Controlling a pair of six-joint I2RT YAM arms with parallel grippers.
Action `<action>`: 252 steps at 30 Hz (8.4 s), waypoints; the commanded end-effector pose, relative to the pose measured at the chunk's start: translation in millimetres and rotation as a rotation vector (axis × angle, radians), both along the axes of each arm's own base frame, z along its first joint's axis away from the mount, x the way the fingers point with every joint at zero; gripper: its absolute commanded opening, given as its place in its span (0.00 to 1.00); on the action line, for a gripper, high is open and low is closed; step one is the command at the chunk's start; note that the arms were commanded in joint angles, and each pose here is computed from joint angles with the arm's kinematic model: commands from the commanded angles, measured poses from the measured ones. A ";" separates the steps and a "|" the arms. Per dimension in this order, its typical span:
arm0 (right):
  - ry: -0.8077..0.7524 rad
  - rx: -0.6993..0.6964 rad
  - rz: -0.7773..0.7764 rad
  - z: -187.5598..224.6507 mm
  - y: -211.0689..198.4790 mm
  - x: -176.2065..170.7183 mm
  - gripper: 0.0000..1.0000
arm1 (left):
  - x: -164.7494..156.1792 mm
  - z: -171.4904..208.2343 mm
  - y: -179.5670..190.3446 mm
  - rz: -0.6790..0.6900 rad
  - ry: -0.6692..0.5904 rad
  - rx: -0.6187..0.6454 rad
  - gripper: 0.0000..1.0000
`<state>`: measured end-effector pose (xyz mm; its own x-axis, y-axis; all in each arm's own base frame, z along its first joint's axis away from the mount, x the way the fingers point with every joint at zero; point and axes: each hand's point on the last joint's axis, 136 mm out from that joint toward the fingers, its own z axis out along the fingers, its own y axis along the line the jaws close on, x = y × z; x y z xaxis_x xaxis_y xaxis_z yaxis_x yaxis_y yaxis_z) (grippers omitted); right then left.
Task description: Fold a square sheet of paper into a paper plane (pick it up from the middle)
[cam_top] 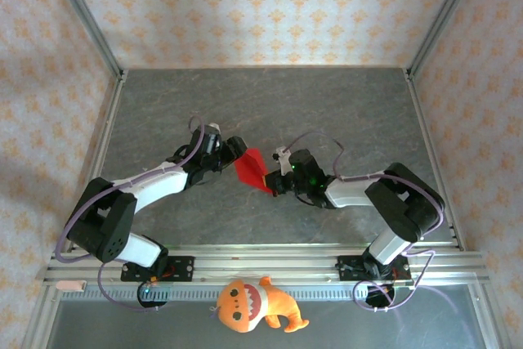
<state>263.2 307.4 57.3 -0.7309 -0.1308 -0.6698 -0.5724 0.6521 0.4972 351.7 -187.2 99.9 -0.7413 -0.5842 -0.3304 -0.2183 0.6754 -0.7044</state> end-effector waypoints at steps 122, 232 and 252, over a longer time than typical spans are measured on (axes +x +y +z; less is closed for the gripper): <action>-0.625 -0.493 0.016 3.9 6.4 -15.1 0.10 | 5.3 -38.3 -33.3 -0.169 0.127 0.002 0.00; 0.479 0.188 -0.166 -61.1 11.3 -38.1 0.00 | -34.0 -70.3 -52.8 -0.148 0.099 -0.140 0.00; 0.495 0.173 -0.179 -66.8 8.2 -39.2 0.00 | -32.5 -71.7 -60.1 -0.186 0.095 -0.108 0.00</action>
